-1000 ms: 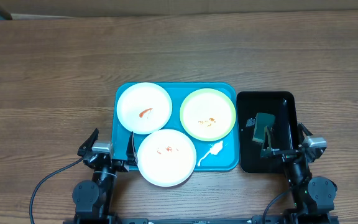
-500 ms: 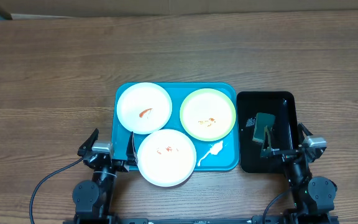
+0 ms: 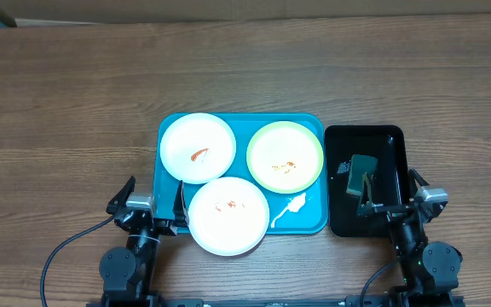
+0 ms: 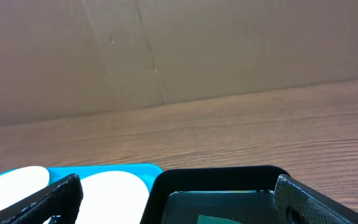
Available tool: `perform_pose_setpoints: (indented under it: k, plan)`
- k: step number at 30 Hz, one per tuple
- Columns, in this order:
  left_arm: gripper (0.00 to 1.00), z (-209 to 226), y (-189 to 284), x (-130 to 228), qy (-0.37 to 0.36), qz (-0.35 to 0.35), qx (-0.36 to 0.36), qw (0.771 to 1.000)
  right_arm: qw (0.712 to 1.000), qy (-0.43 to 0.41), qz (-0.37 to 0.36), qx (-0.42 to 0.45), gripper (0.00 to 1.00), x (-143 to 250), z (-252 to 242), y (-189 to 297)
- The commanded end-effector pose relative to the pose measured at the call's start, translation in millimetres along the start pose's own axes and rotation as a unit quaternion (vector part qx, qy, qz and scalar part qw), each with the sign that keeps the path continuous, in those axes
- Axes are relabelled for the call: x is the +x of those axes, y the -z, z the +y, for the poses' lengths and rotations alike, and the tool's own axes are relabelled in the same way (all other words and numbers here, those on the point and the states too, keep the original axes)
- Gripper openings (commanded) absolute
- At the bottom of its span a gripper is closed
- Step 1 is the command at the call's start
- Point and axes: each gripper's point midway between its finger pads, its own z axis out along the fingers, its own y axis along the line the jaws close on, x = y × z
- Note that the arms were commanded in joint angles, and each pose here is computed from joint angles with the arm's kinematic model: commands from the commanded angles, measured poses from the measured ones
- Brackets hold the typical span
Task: Clean dirty plates on tray and stack at the side
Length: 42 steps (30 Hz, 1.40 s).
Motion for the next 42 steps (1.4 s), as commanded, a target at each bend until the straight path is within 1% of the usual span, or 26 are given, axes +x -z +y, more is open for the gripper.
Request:
perform_pose_setpoints:
  k: [1, 17, 26, 29, 34, 38, 42]
  plan:
    - [1.00, 1.9, 0.2, 0.6, -0.012, -0.001, -0.005, 1.000, 1.000, 0.002, -0.004, -0.002, 1.00, 0.5, -0.1, 0.0]
    - [1.00, -1.1, 0.2, -0.7, -0.008, -0.004, 0.003, 1.000, 1.000, 0.002, -0.004, -0.002, 1.00, 0.5, -0.1, 0.0]
    - [1.00, -1.6, 0.2, 0.1, 0.074, -0.002, 0.005, 0.997, 1.000, 0.002, -0.005, 0.003, 1.00, 0.1, -1.9, 0.1]
    - [1.00, -2.7, 0.4, -0.1, 0.085, -0.001, 0.008, 0.996, 1.000, 0.002, -0.005, 0.000, 1.00, 0.3, -0.8, 0.0]
    - [1.00, -10.8, 6.3, -5.1, 0.087, 0.024, 0.026, 0.996, 1.000, -0.006, -0.008, -0.003, 1.00, -1.2, 0.6, 0.1]
    - [1.00, -12.0, 14.0, -17.5, 0.086, 0.049, 0.022, 0.995, 0.999, -0.052, -0.011, -0.010, 1.00, -4.8, 3.3, 0.5]
    - [1.00, -12.9, 16.2, -26.9, 0.089, 0.083, 0.019, 0.992, 0.998, -0.066, 0.006, -0.014, 1.00, -4.7, 6.4, 2.9]
